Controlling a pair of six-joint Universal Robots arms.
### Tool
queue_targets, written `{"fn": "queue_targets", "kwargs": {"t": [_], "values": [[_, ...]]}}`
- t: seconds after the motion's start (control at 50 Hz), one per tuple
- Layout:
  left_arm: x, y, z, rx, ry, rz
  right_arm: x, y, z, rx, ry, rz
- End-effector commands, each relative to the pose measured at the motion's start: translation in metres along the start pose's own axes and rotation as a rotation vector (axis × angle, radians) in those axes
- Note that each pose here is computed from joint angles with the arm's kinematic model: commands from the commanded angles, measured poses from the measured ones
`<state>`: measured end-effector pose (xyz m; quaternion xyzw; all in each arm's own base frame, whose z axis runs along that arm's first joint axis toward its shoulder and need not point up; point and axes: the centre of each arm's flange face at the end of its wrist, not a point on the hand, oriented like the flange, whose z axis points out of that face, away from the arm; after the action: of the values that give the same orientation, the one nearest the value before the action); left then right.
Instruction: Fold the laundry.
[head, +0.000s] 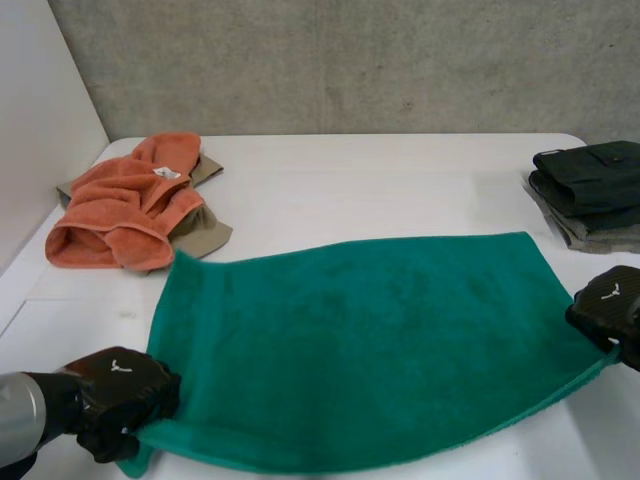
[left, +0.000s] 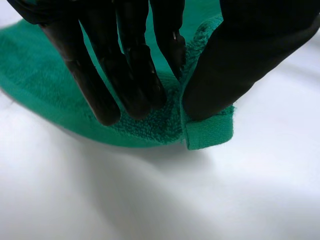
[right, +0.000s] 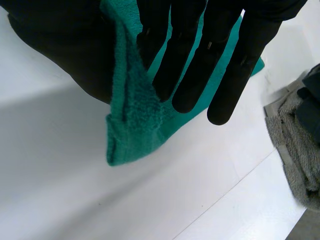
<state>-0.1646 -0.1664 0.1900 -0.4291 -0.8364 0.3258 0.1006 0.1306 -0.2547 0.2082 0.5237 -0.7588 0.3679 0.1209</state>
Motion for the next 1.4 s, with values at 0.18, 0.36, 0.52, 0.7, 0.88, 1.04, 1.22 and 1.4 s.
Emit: {"fn": "queue_targets", "kwargs": {"t": [0.18, 0.36, 0.52, 0.7, 0.88, 1.04, 1.22, 1.4], "values": [[-0.054, -0.056, 0.071, 0.243, -0.147, 0.146, 0.021, -0.027, 0.094, 0.129, 0.205, 0.182], [-0.092, -0.081, 0.128, 0.216, -0.338, 0.142, 0.039, -0.052, 0.156, 0.264, 0.376, 0.171], [-0.110, -0.096, 0.152, 0.223, -0.405, 0.148, 0.044, -0.062, 0.199, 0.262, 0.457, 0.166], [-0.095, -0.117, 0.159, 0.319, -0.358, 0.184, 0.031, -0.076, 0.215, 0.242, 0.499, 0.164], [-0.112, -0.143, 0.101, 0.425, -0.512, 0.159, 0.085, -0.101, 0.139, 0.461, 0.637, 0.379], [-0.083, -0.116, 0.069, 0.426, -0.443, 0.096, 0.080, -0.074, 0.086, 0.458, 0.471, 0.373], [-0.050, -0.076, 0.072, 0.435, -0.315, 0.104, 0.042, -0.010, 0.101, 0.276, 0.215, 0.444], [-0.048, -0.073, 0.080, 0.466, -0.320, 0.104, 0.034, 0.016, 0.145, 0.321, 0.272, 0.420]]}}
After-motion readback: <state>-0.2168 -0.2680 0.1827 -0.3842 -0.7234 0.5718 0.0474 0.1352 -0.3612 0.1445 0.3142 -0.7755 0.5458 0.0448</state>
